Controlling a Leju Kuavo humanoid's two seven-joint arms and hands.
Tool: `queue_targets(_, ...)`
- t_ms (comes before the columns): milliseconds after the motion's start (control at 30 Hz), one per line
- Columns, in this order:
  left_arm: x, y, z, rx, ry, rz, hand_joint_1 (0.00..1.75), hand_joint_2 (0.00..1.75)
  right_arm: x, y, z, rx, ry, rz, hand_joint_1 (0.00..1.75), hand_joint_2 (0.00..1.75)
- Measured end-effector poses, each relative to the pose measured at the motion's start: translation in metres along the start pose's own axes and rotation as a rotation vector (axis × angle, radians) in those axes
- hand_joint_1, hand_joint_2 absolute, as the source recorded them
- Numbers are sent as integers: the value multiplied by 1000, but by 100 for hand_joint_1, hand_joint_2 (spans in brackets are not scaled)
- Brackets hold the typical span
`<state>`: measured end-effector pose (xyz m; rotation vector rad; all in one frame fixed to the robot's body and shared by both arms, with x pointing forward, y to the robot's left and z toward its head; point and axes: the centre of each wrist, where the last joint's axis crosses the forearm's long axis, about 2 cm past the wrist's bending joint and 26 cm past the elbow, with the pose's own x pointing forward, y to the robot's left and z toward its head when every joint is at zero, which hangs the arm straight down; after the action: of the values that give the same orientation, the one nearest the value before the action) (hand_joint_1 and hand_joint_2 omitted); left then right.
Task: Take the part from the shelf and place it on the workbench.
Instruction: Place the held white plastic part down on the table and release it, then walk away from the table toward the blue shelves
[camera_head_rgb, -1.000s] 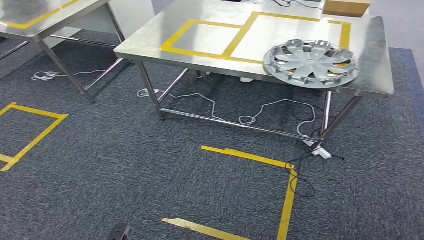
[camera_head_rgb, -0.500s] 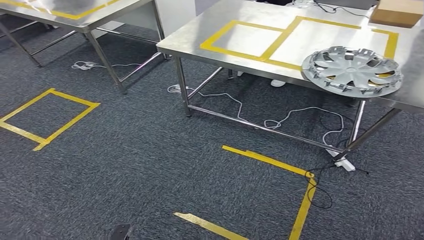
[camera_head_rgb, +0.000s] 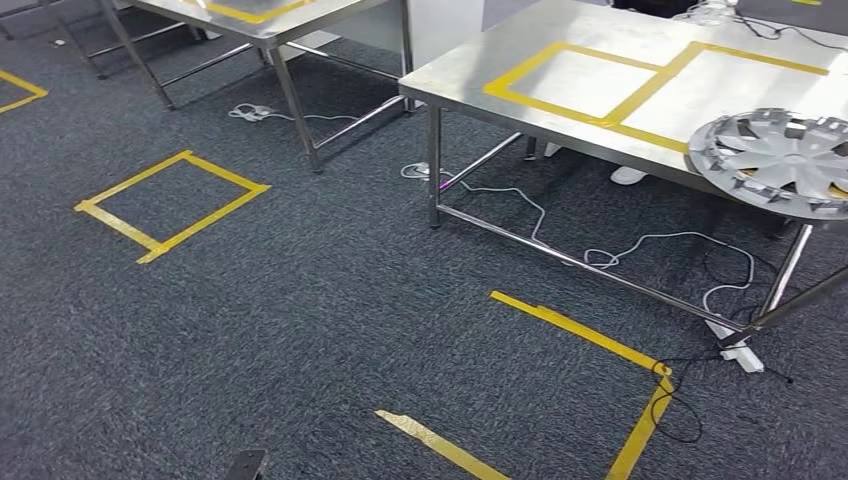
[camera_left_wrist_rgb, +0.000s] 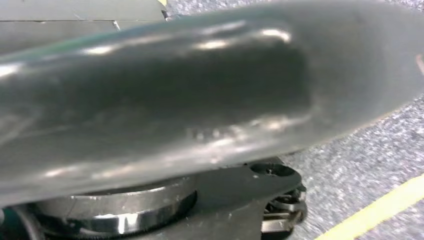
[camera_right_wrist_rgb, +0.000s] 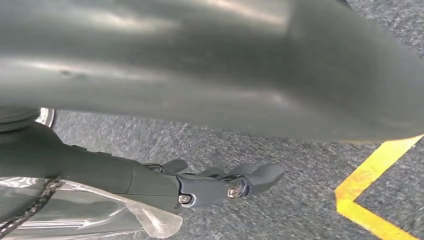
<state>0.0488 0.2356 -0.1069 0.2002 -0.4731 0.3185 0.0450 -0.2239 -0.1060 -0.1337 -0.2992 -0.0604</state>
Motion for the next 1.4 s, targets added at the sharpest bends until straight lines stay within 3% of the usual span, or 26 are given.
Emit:
queue_targets(500,1,-26,8,-66,-53,70,0,0,1,-30,-7,-46,-30,-68,0,0)
queue_targets(1000,15,-35,4,-127,-148,68,0,0,6,-32,-9,-61,-135,-141,0,0)
queue_targets(1200,4,-28,7,-20,2,116,0,0,7,-33,-9,-80,-161,-200,0,0)
queue_targets(1400,-5,-16,7,79,41,247,0,0,6,-26,-7,-71,-156,-93,0,0)
